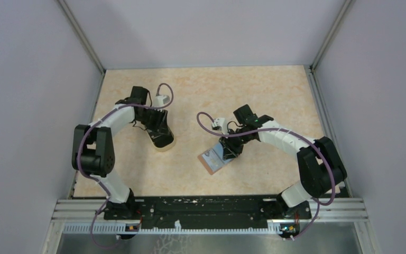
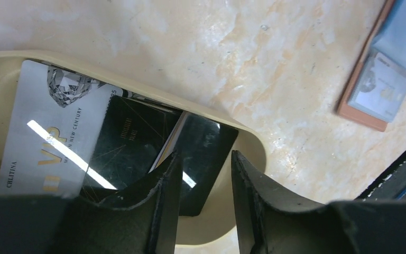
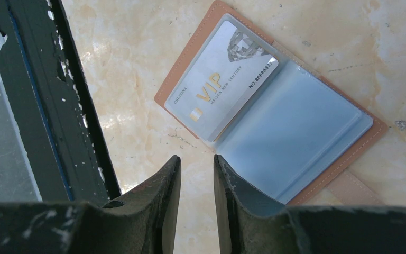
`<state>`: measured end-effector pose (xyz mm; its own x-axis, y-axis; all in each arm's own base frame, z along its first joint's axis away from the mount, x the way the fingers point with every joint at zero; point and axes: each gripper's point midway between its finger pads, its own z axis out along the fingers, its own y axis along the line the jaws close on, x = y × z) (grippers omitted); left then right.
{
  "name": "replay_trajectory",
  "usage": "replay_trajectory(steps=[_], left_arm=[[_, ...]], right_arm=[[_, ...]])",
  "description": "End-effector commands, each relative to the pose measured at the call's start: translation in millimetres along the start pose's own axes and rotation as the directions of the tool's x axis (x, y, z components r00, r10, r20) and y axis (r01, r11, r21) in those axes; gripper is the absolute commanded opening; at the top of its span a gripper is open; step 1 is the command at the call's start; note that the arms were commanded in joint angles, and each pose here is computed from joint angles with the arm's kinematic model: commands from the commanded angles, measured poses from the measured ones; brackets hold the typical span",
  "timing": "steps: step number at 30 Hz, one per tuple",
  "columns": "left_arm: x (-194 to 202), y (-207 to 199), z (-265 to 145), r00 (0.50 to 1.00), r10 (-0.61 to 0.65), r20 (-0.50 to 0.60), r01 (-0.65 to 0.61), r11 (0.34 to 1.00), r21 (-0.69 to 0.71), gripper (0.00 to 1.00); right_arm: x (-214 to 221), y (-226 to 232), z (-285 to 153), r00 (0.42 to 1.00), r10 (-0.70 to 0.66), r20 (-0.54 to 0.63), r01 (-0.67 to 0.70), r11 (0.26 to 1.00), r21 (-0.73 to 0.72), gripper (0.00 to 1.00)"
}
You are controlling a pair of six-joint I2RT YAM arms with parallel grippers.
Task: Put the credit cards into the card holder
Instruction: Pick up the credit card from the storage box.
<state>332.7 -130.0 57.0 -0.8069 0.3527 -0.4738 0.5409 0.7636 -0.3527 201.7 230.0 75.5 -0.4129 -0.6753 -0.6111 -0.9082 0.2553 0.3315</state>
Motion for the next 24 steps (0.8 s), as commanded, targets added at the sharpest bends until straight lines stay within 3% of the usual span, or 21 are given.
replay_trajectory(steps=[1, 6, 13, 19, 24], left_arm=[[-8, -20, -13, 0.999, 0.000, 0.052, -0.002, 0.999, 0.054, 0.44], [-3, -21, -11, 0.999, 0.009, 0.053, -0.011, 0.999, 0.052, 0.44], [12, 14, 6, 0.998, 0.040, -0.058, -0.043, 0.997, -0.057, 0.60], [23, 10, 15, 0.995, 0.019, -0.101, -0.022, 1.000, -0.021, 0.59], [17, -4, 9, 0.997, 0.022, -0.070, -0.021, 1.000, 0.009, 0.49]], right_arm=[[-26, 0, -6, 0.996, -0.069, 0.054, 0.069, 0.998, 0.003, 0.30], [-26, 0, -6, 0.996, -0.068, 0.056, 0.068, 0.998, 0.003, 0.29], [-26, 0, -6, 0.996, -0.068, 0.057, 0.068, 0.998, 0.000, 0.29], [-26, 0, -6, 0.996, -0.068, 0.058, 0.068, 0.998, 0.000, 0.29], [-26, 1, -6, 0.996, -0.067, 0.058, 0.067, 0.998, -0.003, 0.30]])
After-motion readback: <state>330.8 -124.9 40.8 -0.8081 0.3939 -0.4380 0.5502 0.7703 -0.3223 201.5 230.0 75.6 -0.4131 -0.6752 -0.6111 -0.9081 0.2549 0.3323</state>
